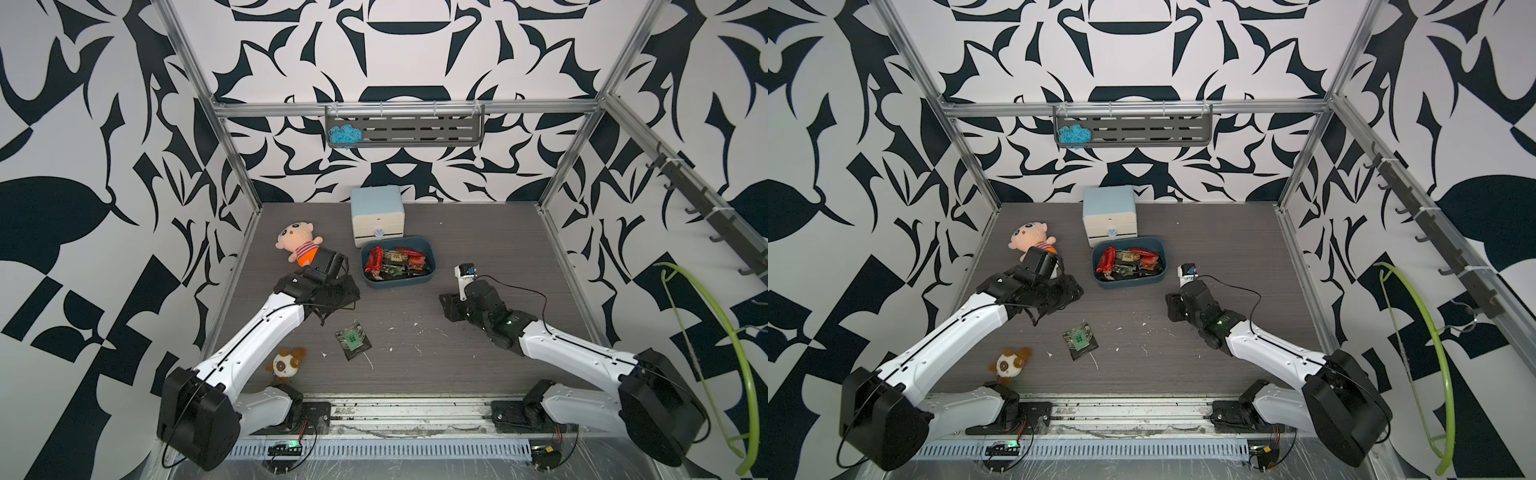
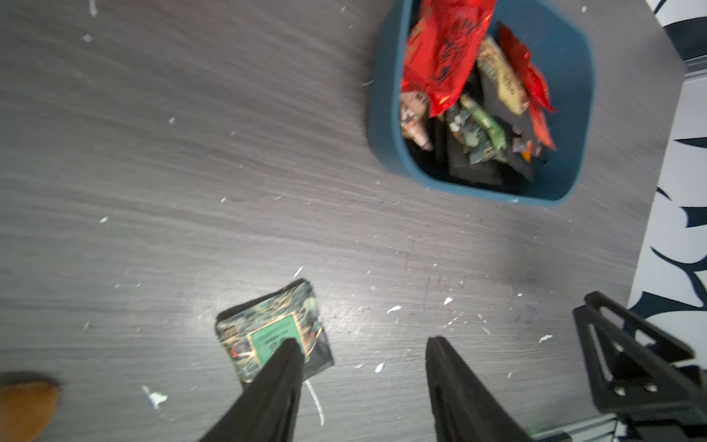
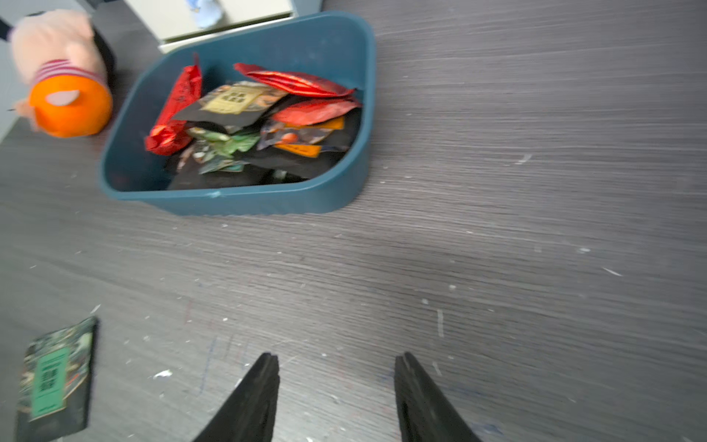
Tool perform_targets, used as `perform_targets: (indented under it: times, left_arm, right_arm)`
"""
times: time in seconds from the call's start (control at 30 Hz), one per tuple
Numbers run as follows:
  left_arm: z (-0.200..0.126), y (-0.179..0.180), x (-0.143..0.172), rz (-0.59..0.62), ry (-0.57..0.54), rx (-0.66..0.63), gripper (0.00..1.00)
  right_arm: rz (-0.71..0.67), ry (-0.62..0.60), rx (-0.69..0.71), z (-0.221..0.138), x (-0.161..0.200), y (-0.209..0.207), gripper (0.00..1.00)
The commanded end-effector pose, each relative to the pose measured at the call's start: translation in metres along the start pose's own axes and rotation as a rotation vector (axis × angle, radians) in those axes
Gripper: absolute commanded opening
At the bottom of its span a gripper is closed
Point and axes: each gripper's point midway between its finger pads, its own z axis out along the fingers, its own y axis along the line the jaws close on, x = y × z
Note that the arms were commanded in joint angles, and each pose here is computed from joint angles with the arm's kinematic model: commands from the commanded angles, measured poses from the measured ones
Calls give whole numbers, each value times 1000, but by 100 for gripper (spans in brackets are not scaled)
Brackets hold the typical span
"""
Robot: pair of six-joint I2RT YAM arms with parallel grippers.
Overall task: Put the tea bags into the storage box
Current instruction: Pick up the tea bag from the center of the board.
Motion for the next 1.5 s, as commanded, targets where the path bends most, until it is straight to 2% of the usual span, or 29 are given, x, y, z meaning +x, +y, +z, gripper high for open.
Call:
perform_targets:
  times: [0.0,0.13,0.3,0.4,0.63,0.9,1.07,1.47]
  left_arm:
    - [9,26,18,-16,27,-61,58]
    - [26,47,40,-39,79,-96,59]
    - [45,65,59,-55,137,-132,59]
    - [53,65,68,-68,177,-118,59]
    - [57,76,83,-92,217,-135,60]
    - [49,92,99,-152,213,-150,60]
    - [51,92,109,-193,235,-107,60]
    - [65,95,118,-244,251,-88,51]
  right_arm:
    - [-59,-1,-162,5,-14,42,53]
    - [-144,82,-261,16,2,83,50]
    - [-273,194,-310,30,32,127,46]
    - [-297,244,-349,38,46,148,44]
    - [-351,388,-460,51,83,194,32]
    - [-404,452,-484,54,104,214,27]
    - [-411,499,-482,61,113,219,21]
    - [-443,579,-402,77,130,211,7]
